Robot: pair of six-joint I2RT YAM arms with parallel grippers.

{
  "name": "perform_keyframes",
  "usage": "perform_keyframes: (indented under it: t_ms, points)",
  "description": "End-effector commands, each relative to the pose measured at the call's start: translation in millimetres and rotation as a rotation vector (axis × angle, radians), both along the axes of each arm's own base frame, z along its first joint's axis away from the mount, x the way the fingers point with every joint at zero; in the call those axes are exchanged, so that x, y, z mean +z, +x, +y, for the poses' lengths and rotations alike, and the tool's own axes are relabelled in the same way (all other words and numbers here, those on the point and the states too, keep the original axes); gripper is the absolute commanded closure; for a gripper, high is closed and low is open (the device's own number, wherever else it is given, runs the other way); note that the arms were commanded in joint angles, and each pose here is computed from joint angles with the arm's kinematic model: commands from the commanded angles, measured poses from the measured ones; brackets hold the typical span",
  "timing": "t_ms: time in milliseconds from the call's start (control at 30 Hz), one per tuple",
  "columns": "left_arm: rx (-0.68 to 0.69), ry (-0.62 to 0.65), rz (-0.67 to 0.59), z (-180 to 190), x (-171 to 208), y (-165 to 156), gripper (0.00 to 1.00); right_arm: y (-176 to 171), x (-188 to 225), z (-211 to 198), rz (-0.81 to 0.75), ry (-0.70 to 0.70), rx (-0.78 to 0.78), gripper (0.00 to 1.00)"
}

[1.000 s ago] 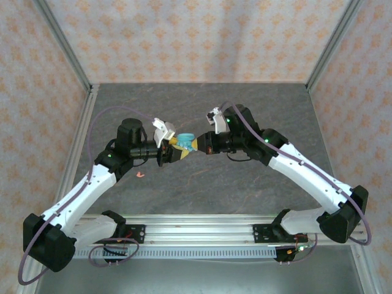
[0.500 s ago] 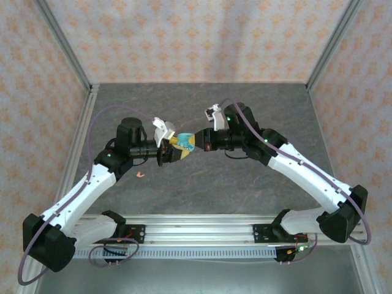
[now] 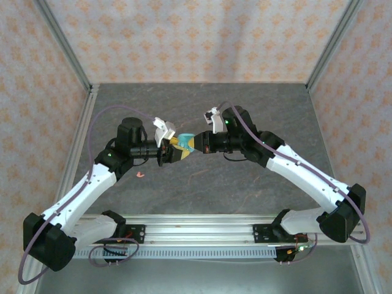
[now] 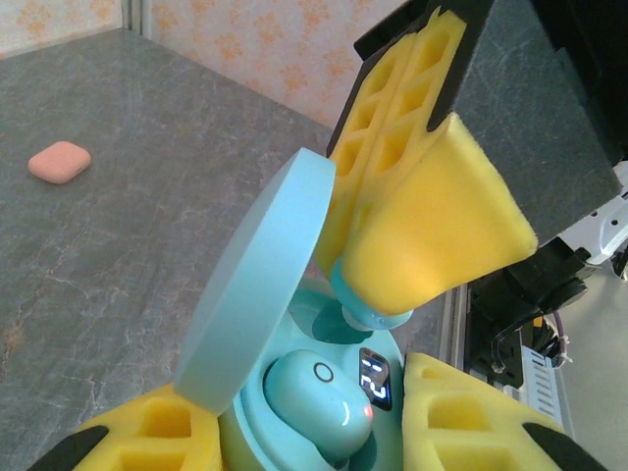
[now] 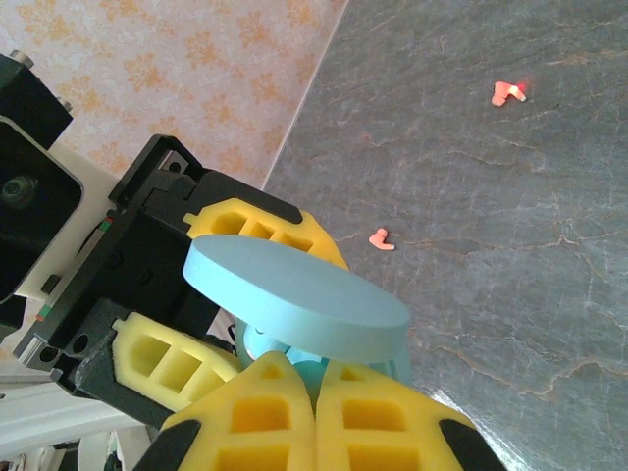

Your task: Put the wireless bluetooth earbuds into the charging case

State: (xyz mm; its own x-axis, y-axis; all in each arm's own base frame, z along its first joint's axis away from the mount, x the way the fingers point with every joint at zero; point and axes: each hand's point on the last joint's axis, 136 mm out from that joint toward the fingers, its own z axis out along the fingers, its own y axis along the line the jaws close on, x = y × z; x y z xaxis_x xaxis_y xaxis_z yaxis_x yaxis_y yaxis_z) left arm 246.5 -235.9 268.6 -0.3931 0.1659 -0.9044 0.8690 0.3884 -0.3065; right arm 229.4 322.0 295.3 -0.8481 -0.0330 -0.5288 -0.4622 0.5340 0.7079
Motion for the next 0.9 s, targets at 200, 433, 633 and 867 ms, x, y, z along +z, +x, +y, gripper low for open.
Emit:
perform_keyframes:
  t_ms: [200, 433, 633, 867]
  points:
    - [-0.012, -0.042, -0.057, -2, 26, 2, 0.95, 2, 4, 3, -0.018, 0.024, -0.009, 0.96]
    - [-0.01, -0.039, -0.056, -1, 25, 1, 0.95, 5, 6, 4, -0.026, 0.033, -0.015, 0.95]
    - [-0.008, -0.039, -0.058, -1, 25, 2, 0.95, 4, -1, 2, -0.016, 0.006, -0.016, 0.9]
    - [-0.011, -0.04, -0.061, -2, 27, 2, 0.95, 4, -4, -1, -0.024, -0.021, -0.017, 0.85]
